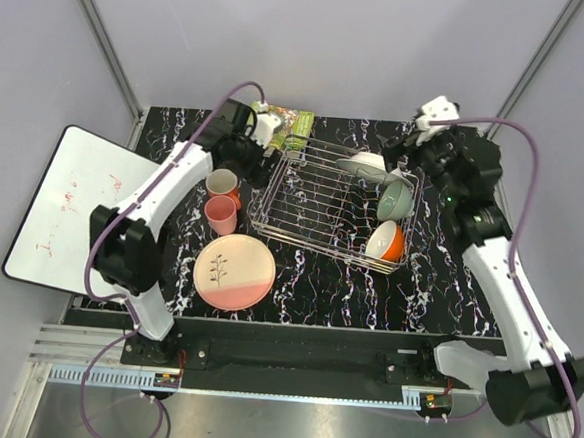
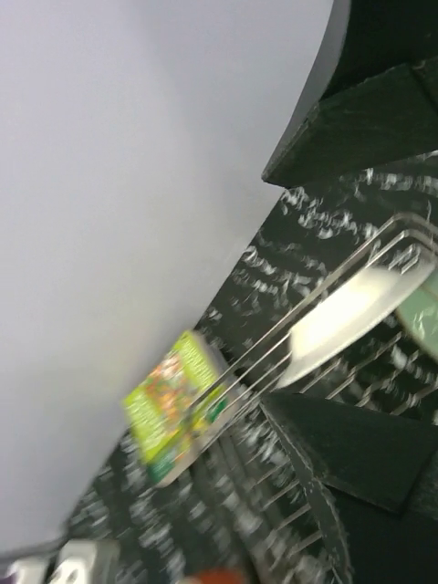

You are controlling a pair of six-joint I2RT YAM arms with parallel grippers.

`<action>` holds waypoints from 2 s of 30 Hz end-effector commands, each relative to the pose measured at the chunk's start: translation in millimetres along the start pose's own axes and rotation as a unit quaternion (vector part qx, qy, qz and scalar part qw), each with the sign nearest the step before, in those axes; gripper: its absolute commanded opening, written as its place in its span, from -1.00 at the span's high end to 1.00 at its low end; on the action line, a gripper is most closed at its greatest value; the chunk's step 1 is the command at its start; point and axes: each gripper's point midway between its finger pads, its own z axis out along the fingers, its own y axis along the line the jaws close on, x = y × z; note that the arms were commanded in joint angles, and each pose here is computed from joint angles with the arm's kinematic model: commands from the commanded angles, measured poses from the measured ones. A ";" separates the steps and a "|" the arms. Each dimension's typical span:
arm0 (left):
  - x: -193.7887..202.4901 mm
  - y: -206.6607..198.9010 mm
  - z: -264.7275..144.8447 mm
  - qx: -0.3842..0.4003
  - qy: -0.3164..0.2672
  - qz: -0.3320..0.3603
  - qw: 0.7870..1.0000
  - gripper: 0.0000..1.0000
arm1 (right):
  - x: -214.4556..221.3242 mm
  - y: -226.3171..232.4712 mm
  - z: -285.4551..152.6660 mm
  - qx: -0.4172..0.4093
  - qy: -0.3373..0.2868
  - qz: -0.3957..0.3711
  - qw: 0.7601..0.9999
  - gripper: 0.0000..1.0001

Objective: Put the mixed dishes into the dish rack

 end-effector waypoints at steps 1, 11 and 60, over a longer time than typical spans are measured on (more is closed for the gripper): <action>-40.3 0.7 -91.6 -0.006 -0.093 0.016 0.996 -0.83 | -35.1 34.7 -36.4 -0.041 -0.020 0.231 0.972 -0.99; 130.4 22.5 -133.2 -0.047 0.031 0.099 0.993 -0.98 | 44.4 186.0 -83.2 -0.204 0.138 0.334 0.910 -0.99; 219.5 -1.8 11.7 0.146 0.125 0.001 0.981 -0.98 | 236.5 240.5 -100.9 0.042 0.361 0.253 0.897 -0.94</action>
